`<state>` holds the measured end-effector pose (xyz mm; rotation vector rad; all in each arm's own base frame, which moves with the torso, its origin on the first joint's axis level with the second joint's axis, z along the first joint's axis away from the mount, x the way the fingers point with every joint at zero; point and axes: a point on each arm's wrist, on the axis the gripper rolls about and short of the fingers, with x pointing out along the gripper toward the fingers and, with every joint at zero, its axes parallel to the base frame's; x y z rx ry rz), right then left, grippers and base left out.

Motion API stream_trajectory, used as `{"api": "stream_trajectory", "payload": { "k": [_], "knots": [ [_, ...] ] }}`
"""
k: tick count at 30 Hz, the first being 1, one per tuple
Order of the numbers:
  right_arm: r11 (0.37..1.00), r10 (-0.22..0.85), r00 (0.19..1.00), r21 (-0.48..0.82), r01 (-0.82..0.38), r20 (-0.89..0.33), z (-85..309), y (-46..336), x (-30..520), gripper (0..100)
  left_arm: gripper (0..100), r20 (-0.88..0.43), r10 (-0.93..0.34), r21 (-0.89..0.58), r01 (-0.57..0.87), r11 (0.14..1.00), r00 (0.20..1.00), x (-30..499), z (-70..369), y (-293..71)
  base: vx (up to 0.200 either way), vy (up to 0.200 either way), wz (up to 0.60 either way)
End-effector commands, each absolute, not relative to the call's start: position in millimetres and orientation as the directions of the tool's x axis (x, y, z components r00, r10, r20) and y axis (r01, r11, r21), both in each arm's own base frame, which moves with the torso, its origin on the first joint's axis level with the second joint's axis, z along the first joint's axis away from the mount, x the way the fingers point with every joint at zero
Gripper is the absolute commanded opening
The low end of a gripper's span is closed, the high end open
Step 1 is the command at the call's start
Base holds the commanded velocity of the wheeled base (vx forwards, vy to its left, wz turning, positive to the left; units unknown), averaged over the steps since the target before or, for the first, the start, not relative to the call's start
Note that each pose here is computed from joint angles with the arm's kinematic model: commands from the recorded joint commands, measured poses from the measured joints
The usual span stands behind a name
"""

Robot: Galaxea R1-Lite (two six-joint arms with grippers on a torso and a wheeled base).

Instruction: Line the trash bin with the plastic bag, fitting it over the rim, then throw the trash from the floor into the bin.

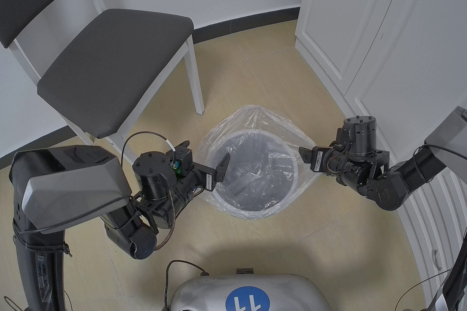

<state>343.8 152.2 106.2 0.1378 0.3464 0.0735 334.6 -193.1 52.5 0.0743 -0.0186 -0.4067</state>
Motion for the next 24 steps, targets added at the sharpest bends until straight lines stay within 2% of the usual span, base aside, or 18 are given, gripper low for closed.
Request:
{"api": "stream_trajectory", "payload": {
  "k": [1,8,13,19,24],
  "knots": [
    [0.991,0.073,0.928,0.129,-0.027,-0.366,87.4,148.8,351.5,100,100,-0.027,-0.388,0.083,0.389,0.917,0.921,340.0,37.5,-193.5,0.000,0.000,0.00],
    [0.992,0.061,0.928,0.129,-0.014,-0.366,82.2,146.9,359.0,100,100,-0.027,-0.354,0.091,0.355,0.930,0.935,357.6,25.3,-190.5,0.000,0.000,0.00],
    [0.990,0.050,0.936,0.141,0.000,-0.348,84.8,144.7,364.8,100,100,-0.024,-0.270,0.092,0.271,0.958,0.963,382.0,20.3,-182.6,0.000,0.000,0.00],
    [0.982,0.061,0.970,0.186,-0.016,-0.237,87.7,144.6,373.8,100,100,-0.027,-0.243,0.086,0.244,0.966,0.970,395.5,15.9,-178.0,0.000,0.000,0.00],
    [0.982,0.060,0.973,0.190,-0.017,-0.224,88.3,144.4,374.8,100,100,-0.018,-0.215,0.083,0.215,0.973,0.977,405.0,15.1,-173.9,0.000,0.000,0.00]
  ]
}}
